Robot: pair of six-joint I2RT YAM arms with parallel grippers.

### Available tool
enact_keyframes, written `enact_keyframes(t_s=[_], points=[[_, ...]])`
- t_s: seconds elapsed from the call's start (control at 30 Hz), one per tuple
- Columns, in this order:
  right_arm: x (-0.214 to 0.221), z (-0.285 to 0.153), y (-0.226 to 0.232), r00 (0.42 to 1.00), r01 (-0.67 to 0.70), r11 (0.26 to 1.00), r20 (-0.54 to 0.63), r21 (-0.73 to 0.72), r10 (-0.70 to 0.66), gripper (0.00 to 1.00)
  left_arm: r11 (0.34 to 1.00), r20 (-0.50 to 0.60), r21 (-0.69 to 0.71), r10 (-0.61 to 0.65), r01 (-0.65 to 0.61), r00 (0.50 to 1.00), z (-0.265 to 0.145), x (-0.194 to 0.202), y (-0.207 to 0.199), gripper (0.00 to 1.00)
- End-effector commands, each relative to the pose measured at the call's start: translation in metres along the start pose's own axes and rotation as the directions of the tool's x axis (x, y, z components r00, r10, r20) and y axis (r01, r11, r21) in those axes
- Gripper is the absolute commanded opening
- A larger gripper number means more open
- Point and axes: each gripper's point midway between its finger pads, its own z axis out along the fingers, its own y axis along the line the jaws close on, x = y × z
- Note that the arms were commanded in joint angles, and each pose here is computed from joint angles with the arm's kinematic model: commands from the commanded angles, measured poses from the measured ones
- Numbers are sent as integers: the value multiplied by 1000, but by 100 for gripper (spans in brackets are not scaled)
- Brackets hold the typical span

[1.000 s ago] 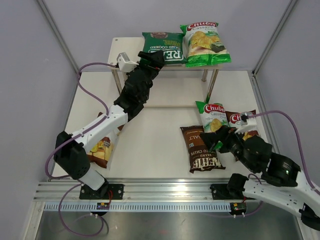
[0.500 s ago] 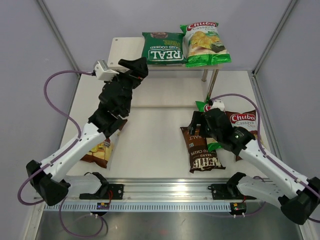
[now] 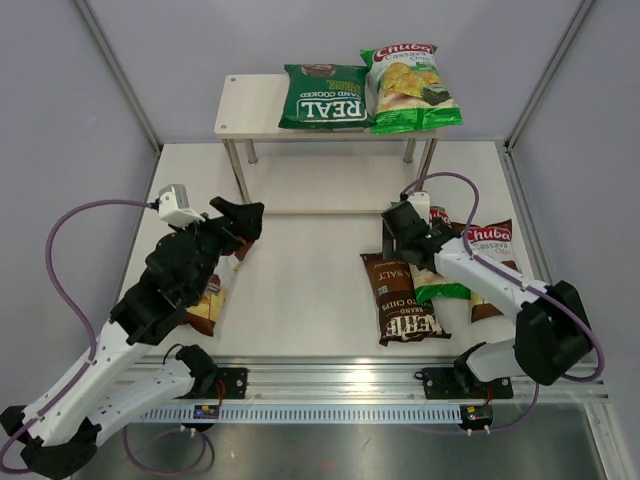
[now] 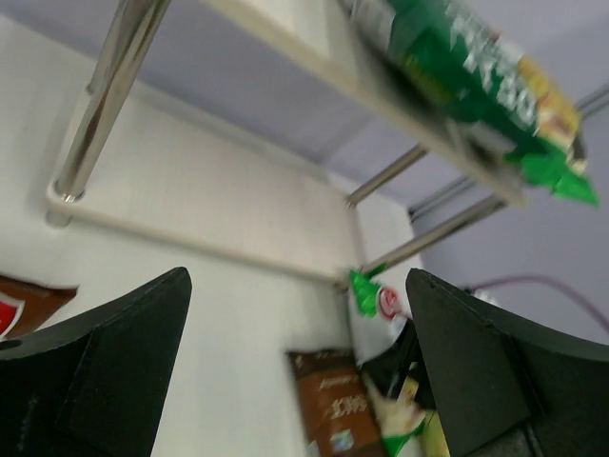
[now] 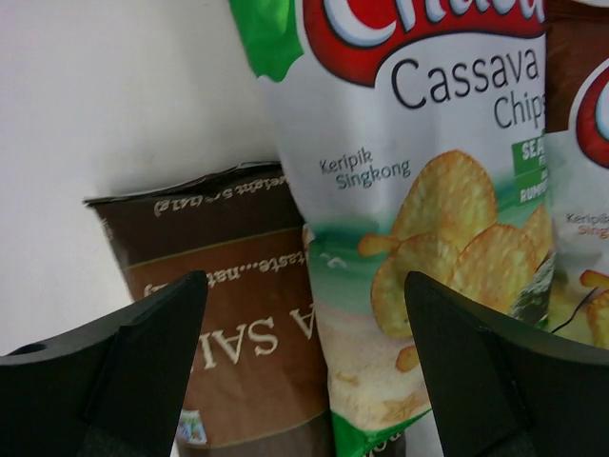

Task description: Place and organize the chips bags onto the shelf

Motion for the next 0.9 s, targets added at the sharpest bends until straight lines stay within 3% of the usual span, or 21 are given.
enact_keyframes(t_s=[0.0,0.17,0.4,0.47,0.5,0.67,0.7,0.87], points=[[-28,11,-21,996,57,985,58,160,-67,91,992,-196,30,128,-124,972,-27,46,28,99],[-18,29,-31,991,126,959,7,254,-132,88,976,-267,18,213,-217,940,-54,54,55,99],[-5,38,-47,985,167,922,-18,350,-172,80,970,-265,30,242,-243,934,-75,50,70,99],[-1,41,-49,984,174,918,-28,357,-176,53,969,-264,30,243,-244,933,-77,50,71,99],[0,41,-49,984,177,916,-31,360,-178,45,969,-264,31,246,-247,932,-77,51,72,99],[-7,30,-48,987,140,934,27,329,-158,29,967,-271,31,253,-255,929,-76,53,73,99],[-6,29,-45,988,137,943,30,304,-153,22,966,-270,30,255,-256,929,-75,53,73,99],[-21,1,-30,990,83,981,99,174,-102,7,968,-271,41,251,-250,929,-71,55,68,99]])
